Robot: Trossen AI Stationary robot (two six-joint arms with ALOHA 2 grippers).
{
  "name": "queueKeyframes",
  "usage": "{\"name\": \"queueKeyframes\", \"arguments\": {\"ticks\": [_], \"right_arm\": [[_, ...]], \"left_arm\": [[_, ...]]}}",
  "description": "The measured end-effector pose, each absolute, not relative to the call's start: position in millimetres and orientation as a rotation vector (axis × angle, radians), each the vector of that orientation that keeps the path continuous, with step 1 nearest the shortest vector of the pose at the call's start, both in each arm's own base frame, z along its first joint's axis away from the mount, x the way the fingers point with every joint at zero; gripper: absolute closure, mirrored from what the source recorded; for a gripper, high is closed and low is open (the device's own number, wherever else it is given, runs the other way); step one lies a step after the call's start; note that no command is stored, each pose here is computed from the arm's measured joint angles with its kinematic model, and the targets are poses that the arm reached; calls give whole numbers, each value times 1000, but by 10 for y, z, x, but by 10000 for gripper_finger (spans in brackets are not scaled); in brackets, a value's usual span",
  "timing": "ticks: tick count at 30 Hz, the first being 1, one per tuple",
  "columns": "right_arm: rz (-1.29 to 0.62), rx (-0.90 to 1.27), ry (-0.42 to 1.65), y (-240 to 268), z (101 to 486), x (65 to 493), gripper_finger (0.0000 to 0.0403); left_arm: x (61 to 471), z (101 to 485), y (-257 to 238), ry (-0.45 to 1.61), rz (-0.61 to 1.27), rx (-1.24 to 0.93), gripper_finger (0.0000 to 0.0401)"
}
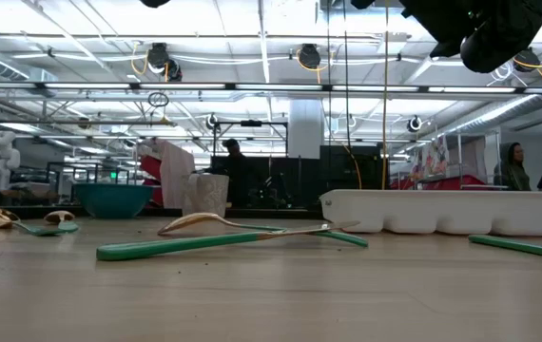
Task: Sort silverware
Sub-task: Put the green fork into the white silverware organizer
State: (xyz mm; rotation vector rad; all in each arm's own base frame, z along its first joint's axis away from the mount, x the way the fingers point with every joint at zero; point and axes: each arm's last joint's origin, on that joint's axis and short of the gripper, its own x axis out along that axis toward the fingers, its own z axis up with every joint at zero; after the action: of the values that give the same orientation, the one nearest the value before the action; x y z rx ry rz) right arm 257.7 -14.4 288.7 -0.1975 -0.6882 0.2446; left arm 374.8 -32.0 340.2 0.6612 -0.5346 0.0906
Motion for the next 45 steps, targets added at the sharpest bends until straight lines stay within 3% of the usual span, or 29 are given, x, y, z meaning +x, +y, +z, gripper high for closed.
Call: {"name": "queueKeyframes", "arguments": {"ticks": [5,13,20,29,34,45], "right_arm": [[243,-199,-677,-145,2879,2585,289],[214,-232,-675,-153,2874,2590,394],[196,-233,-668,-157,2869,2595,401],[211,-243,-664,-150,2863,2597,403],[199,-242,-667,-154,2866,2596,403],[9,-235,-529,-360,3133,2502,402]], "left_arm": [[3749,3399,-323,-534,84,663,391],[3752,3395,-324,-530,81,673,391],[3762,3376,-329,-511,61,672,377],[3805,3292,-323,-397,107,851,291],[3806,3281,-316,-326,223,847,251],[3669,3181,-334,159,404,919,242]]}}
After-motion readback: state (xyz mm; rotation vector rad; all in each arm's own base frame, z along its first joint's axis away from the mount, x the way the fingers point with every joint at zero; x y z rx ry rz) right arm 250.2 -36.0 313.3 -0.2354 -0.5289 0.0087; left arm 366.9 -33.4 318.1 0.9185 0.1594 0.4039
